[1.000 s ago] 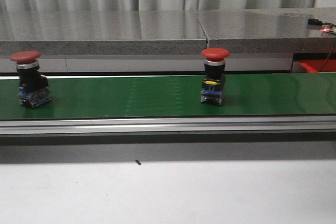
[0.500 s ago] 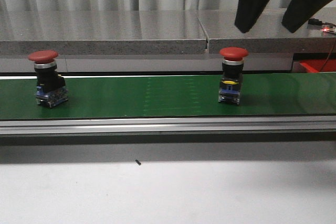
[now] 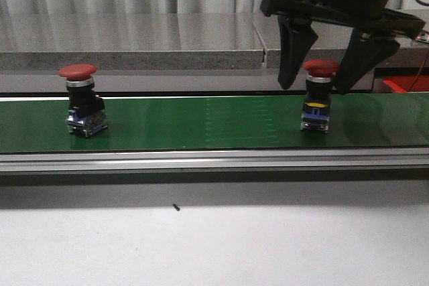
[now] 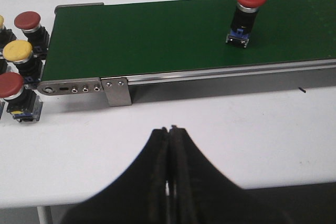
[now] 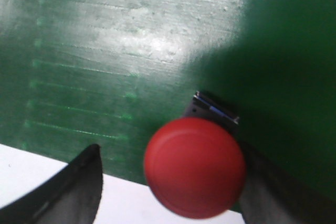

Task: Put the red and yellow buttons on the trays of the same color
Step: 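Lower the right gripper onto the leading red button and grasp it, then carry the red button into the red tray and release it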

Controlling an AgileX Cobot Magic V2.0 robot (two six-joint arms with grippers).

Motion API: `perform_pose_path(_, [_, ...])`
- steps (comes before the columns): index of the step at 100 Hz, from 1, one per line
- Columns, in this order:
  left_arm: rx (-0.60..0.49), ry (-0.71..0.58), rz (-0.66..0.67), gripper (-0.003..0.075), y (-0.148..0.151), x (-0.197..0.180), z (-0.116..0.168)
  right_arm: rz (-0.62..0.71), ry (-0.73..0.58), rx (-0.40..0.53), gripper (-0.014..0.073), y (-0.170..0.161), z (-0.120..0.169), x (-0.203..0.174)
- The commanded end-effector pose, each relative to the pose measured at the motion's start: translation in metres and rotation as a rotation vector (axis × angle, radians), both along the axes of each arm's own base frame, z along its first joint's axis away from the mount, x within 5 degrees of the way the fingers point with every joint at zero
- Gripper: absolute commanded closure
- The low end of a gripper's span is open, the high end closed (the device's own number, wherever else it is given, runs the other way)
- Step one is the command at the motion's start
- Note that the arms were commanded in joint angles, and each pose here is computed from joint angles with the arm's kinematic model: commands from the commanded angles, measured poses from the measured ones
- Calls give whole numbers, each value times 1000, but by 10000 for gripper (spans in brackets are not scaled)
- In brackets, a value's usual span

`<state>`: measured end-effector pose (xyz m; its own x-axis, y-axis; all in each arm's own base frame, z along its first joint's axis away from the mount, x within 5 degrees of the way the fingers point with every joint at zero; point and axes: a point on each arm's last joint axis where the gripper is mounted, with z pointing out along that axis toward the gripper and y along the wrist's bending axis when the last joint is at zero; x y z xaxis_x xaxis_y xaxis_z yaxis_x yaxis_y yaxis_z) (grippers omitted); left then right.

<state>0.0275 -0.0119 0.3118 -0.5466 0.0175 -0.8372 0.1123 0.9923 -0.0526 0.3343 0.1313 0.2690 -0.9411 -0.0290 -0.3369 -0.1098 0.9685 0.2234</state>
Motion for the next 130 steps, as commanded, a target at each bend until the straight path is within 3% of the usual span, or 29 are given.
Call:
perform_pose_path(1, [-22,-75,-6,741,-1,3,12,-25,-95,35,122,-2,21,4])
perform_pose_path(33, [-22,-75,-6,741,-1,3,12,-28,-118,7,412,-6,18,10])
perform_pose_path(60, [-22,-75,-6,741,-1,3,12,-27,-153,-27,417,-32,37,4])
perform_pose_path(81, [-22,-75,-6,741,-1,3,12,-79,-219,-90,417,-93,62,4])
perform_pose_path(100, [-22,-75,-6,741,-1,3,12,-217,-244,-133,417,-161,71,6])
perform_pose_path(130, [-22,-75,-6,741,-1,3,12,-347,-241,-192,417,-232,61,4])
